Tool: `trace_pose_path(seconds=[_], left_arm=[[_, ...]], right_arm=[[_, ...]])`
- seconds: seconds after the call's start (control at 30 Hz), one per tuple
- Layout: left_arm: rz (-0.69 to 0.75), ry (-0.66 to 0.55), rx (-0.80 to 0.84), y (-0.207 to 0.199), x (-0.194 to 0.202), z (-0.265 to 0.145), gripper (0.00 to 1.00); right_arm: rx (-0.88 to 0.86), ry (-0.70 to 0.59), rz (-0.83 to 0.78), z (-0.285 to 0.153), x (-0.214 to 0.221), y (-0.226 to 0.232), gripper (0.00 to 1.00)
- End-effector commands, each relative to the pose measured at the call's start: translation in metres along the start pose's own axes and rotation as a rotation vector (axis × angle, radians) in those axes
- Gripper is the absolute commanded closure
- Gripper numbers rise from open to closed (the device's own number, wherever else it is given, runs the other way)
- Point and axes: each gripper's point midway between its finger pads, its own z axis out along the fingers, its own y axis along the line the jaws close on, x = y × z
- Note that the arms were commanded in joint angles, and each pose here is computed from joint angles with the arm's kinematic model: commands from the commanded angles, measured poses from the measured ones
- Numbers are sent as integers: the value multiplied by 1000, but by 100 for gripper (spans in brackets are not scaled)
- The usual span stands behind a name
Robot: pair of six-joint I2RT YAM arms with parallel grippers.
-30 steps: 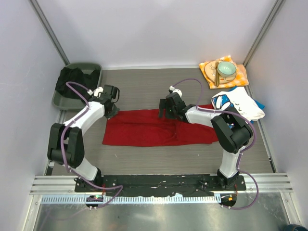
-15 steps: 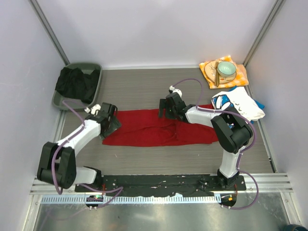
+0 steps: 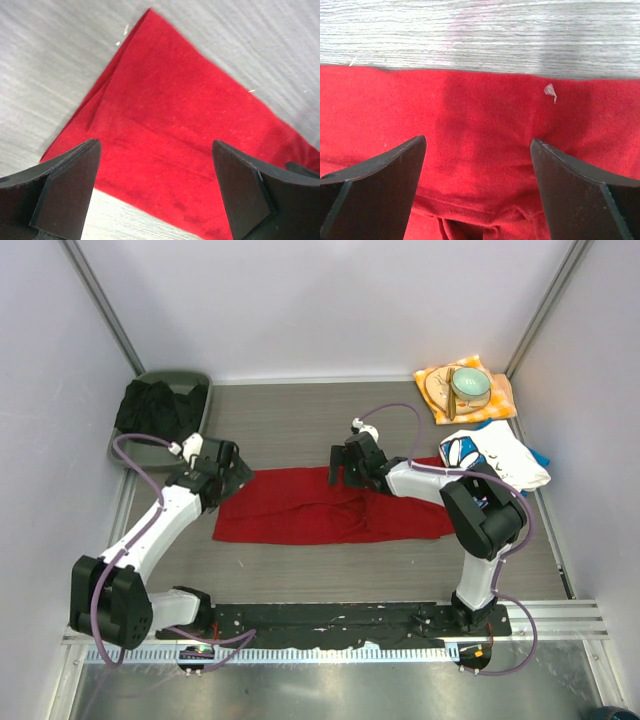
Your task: Fold and stack the t-shirts
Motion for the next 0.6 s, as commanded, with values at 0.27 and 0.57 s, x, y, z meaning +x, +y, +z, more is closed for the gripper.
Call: trace_pose_path(seconds=[0.27, 0.57], left_arm=[[11, -4, 101, -51, -19, 9, 3], [12, 46, 137, -45, 9, 14, 0]], right_arm=[[92, -274, 37, -98, -89, -8, 1], [355, -303, 209, -103, -89, -111, 0]])
